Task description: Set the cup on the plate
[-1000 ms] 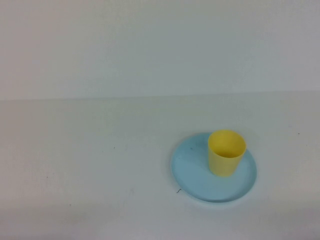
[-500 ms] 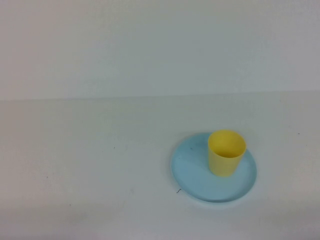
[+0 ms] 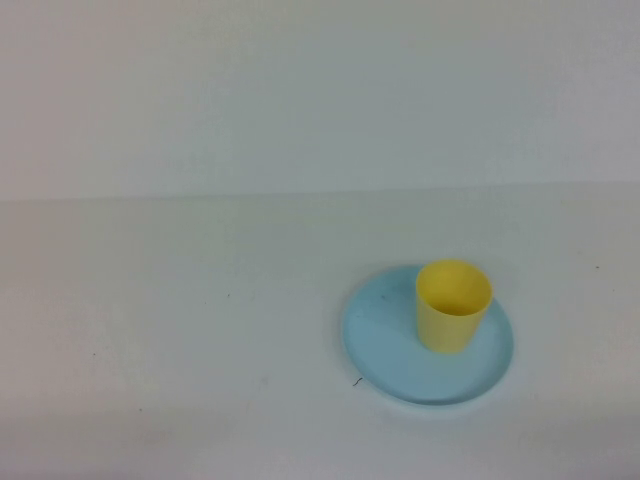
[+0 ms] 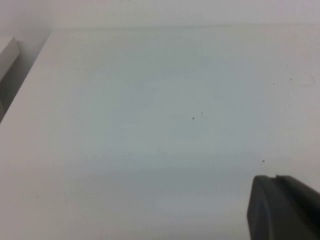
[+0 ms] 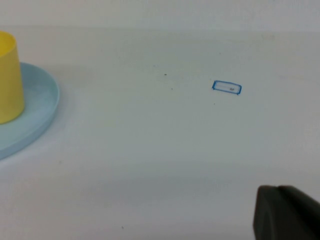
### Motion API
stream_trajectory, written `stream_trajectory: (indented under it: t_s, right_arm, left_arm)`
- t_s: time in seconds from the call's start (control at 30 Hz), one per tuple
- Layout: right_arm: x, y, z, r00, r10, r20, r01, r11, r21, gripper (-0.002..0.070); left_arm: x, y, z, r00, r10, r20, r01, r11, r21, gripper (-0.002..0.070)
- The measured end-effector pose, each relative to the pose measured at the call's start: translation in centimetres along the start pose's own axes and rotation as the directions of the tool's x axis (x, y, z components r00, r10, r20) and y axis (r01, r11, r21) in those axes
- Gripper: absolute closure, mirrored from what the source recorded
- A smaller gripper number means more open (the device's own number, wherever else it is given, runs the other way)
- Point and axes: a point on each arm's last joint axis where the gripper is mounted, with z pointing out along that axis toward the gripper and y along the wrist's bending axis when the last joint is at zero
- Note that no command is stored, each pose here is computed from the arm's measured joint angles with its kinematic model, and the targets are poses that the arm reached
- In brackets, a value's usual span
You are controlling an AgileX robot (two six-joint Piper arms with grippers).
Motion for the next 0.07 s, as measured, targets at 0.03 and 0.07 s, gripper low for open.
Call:
stream_trajectory:
  t_s: [0.03, 0.07]
  right_arm:
    - [0.00, 0.00, 0.00, 1.000, 0.000, 0.000, 0.000, 1.000, 0.000, 0.0675]
    - [0.00, 0.00, 0.00, 1.000, 0.000, 0.000, 0.000, 1.000, 0.000, 0.0675]
  left_arm:
    - [0.00, 0.00, 0.00, 1.000, 0.000, 0.000, 0.000, 1.000, 0.000, 0.0675]
    - [0.00, 0.00, 0.00, 1.000, 0.000, 0.000, 0.000, 1.000, 0.000, 0.0675]
